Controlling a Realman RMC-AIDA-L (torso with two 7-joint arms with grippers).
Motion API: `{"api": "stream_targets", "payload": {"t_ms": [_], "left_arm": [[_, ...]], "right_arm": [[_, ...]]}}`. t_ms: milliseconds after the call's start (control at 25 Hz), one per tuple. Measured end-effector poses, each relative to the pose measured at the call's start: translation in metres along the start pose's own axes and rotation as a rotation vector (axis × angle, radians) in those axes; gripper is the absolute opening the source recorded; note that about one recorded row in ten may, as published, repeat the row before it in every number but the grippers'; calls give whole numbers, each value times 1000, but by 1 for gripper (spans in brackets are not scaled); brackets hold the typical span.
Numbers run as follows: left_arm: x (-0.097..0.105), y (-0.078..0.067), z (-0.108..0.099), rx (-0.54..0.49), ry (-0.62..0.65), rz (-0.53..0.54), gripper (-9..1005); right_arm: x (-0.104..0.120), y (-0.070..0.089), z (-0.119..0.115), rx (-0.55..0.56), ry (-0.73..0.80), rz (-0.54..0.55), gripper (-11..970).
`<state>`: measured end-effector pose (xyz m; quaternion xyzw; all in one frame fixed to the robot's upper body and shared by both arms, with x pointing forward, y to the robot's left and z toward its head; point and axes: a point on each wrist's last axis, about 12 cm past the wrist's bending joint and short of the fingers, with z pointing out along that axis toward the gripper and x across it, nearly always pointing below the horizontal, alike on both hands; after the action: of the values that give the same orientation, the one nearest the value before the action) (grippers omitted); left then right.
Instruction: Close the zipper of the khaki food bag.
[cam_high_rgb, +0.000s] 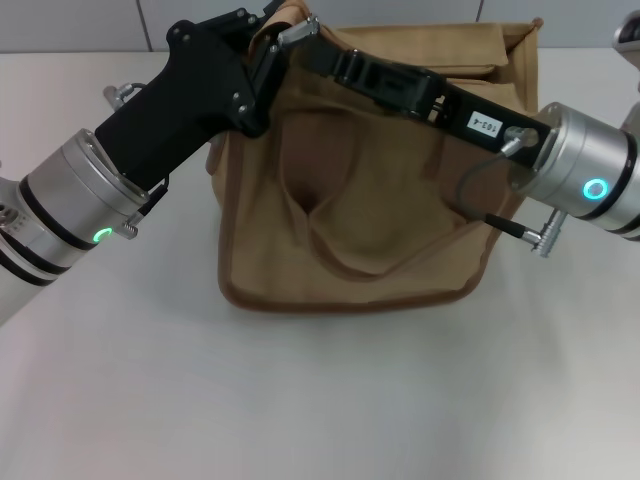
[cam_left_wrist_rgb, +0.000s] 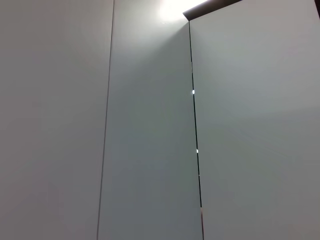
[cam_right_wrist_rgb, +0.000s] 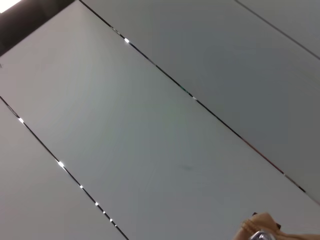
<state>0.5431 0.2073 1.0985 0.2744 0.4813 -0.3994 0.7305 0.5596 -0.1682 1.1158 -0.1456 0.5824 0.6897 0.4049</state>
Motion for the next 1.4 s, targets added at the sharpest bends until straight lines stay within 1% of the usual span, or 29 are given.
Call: {"api": "stream_targets", "payload": {"t_ms": [120,360,440,840,1000,1120,1200,1400], "left_arm": [[0,0,0,-4,0,0,49],[0,1,0,-5,0,2,50],[-1,1,0,-5,-2,3,51],[-1,0,2,3,-15,-2,53],[-1,0,2,3,-16,-3,54],[-1,0,3,3,-15,-3,54],[-1,0,3,3,-15,-3,55],[-1,0,4,1,-14,-3,55]], "right_arm": [[0,1,-4,0,-13,-1,168],[0,-1,-5,18,-9,1,397],[-1,-2,-4,20,-8,-5,398],[-1,-3,-3,28,6,-53,562],[-2,-4,-2,39,9,-71,592],[-2,-2,0,18,19,-81,614],[-2,0,2,-5,25,-82,614],[-1,0,1,-5,19,-77,615]]}}
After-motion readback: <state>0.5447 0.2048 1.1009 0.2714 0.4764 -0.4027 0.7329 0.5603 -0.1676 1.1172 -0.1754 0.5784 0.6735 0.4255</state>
